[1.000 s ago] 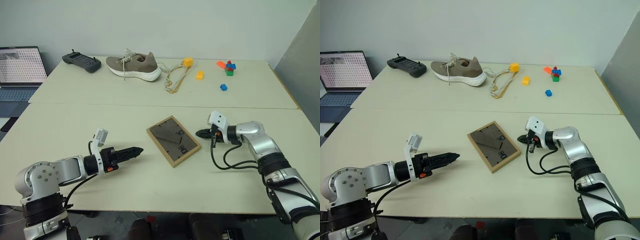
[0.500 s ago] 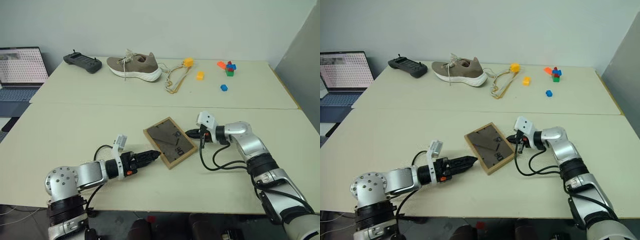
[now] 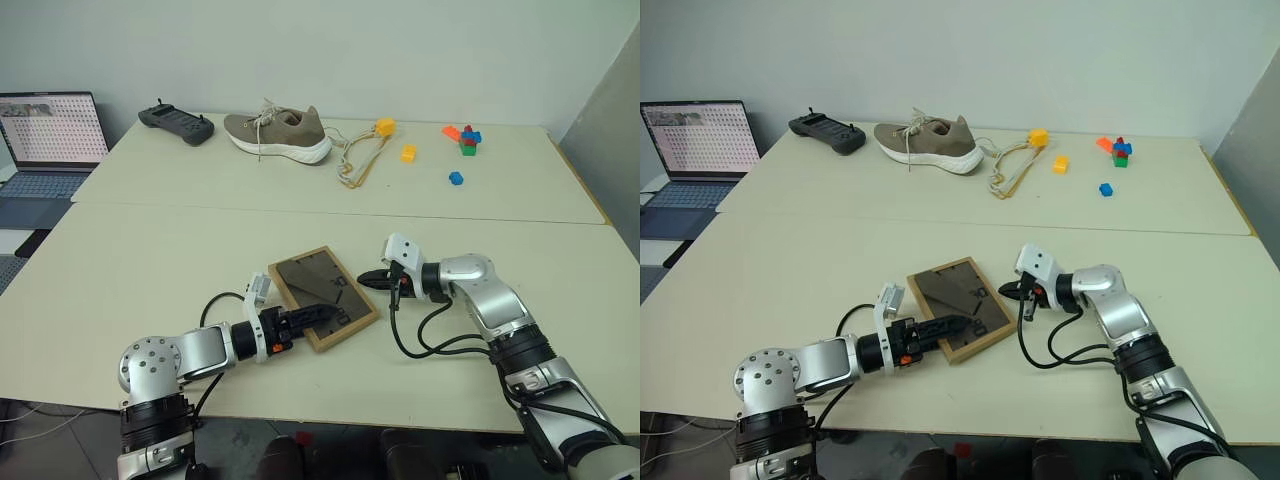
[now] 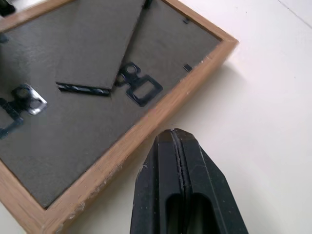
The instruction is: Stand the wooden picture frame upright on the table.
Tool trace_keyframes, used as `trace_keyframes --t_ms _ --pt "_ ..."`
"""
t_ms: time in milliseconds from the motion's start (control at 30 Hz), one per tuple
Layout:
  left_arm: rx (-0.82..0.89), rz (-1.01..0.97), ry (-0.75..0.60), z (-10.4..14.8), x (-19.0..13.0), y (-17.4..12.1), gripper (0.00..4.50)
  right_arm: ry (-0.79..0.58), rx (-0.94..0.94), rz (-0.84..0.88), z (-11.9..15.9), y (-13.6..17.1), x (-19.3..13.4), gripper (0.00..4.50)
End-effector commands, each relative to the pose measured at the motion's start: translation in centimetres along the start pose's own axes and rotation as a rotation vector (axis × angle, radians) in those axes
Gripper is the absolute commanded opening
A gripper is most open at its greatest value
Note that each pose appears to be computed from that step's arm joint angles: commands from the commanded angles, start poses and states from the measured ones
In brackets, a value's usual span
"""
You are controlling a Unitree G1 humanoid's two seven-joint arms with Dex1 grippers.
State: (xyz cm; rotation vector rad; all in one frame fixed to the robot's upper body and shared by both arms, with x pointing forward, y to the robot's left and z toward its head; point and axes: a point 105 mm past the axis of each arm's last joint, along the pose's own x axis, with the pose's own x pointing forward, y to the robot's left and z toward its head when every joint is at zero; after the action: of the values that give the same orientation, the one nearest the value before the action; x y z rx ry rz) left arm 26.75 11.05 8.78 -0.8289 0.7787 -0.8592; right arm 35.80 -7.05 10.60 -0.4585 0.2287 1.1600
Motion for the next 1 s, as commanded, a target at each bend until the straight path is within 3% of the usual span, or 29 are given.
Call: trace_keyframes --t_ms 33,233,367,567,767,1000 --pt "0.017 0.025 0.018 -0.5 -0.2 0.3 3.06 -0.021 -0.008 -0.098 0.5 -2.0 -1.4 0.00" --pt "0.074 0.011 0.008 0.1 0.1 -0.7 1.86 -0.075 0.011 -0.186 2.2 -4.0 -3.1 0.00" --pt "0.110 0.027 -0.023 1.3 0.5 -1.0 1.28 -0.122 0.012 -0.221 4.2 -4.8 -4.5 0.00" --pt "0.236 -0.037 0.008 3.2 -0.6 -3.5 1.28 -0.222 0.034 -0.202 7.6 -4.8 -6.7 0.00" --pt "0.357 -0.157 0.101 5.1 -2.5 -6.8 1.28 -0.347 0.170 0.103 11.5 -1.3 -8.2 1.14" --pt "0.471 -0.139 0.168 6.5 -3.0 -6.6 1.28 -0.400 0.228 0.234 14.4 0.2 -6.8 2.63"
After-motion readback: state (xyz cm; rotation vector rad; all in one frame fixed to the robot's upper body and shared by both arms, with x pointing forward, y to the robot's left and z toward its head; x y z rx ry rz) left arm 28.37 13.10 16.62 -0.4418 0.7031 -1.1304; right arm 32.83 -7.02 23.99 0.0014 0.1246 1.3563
